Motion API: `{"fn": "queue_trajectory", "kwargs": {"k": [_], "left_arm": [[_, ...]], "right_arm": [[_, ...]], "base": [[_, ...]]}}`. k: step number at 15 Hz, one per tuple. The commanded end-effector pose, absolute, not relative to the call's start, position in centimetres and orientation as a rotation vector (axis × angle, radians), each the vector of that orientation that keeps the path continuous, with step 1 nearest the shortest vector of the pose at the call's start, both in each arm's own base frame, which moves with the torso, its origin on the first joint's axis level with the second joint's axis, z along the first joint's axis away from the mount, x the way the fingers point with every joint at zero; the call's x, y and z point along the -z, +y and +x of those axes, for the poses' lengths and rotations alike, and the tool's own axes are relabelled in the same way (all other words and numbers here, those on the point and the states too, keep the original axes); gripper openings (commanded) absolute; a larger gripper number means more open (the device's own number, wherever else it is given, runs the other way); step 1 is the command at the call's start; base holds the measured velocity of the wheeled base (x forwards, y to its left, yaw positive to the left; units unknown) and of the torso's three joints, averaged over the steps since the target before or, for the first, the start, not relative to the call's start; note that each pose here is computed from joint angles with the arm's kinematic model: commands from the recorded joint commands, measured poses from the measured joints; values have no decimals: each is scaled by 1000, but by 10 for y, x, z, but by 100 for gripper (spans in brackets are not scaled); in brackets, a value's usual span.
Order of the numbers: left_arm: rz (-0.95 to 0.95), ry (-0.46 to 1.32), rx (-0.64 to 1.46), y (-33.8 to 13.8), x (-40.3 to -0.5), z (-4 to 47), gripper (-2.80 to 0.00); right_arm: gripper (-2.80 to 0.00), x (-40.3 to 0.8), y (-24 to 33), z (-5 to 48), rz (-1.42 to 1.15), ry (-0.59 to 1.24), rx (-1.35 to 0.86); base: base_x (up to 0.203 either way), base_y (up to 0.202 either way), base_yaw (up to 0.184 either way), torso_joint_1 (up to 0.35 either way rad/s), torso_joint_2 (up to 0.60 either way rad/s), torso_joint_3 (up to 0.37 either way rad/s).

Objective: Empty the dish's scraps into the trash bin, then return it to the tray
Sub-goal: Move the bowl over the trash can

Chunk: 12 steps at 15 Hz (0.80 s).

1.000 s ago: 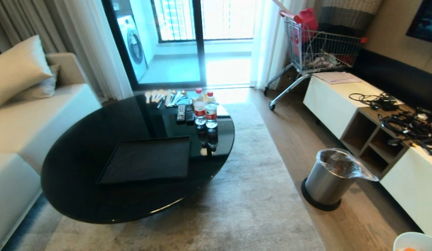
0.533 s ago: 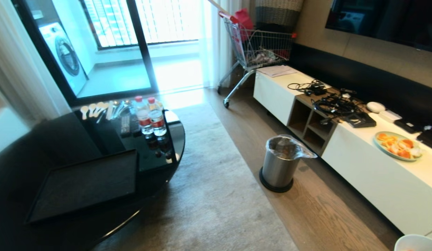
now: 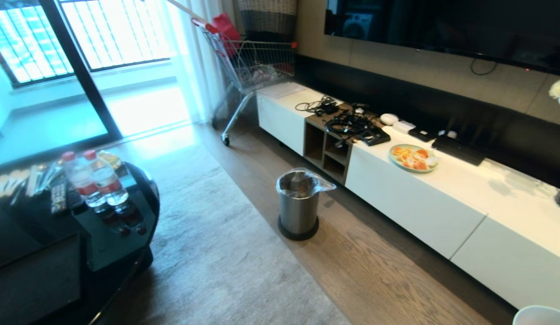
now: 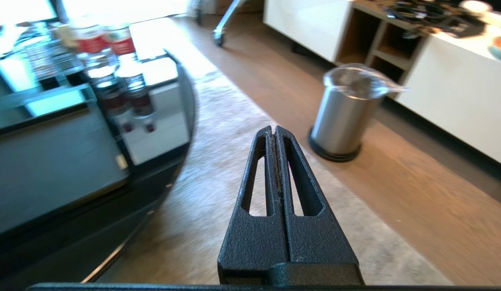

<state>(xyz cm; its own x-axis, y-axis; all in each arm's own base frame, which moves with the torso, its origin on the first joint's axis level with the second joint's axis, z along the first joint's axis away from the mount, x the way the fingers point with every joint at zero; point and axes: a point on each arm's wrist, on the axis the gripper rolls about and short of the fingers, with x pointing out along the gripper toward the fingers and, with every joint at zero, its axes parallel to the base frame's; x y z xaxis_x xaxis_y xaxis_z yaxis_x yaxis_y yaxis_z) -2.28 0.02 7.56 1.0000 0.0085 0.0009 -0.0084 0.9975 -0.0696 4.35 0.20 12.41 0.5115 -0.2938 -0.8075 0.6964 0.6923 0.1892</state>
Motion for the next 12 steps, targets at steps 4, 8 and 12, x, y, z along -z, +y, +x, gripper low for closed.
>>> {"fn": "queue_trajectory", "kwargs": {"k": [4, 8, 12], "left_arm": [[-71, -2, -9, 0, -76, -23, -280], [-71, -2, -9, 0, -76, -23, -280], [-71, -2, -9, 0, -76, -23, -280]], "right_arm": [[-280, -125, 2, 44, 538, 829, 635], [-280, -126, 2, 45, 523, 827, 619], [-280, -126, 2, 43, 525, 826, 619]], "base": [[-2, 5, -96, 3, 3, 3], [0, 0, 0, 0, 0, 0], [0, 0, 0, 0, 0, 0]]}}
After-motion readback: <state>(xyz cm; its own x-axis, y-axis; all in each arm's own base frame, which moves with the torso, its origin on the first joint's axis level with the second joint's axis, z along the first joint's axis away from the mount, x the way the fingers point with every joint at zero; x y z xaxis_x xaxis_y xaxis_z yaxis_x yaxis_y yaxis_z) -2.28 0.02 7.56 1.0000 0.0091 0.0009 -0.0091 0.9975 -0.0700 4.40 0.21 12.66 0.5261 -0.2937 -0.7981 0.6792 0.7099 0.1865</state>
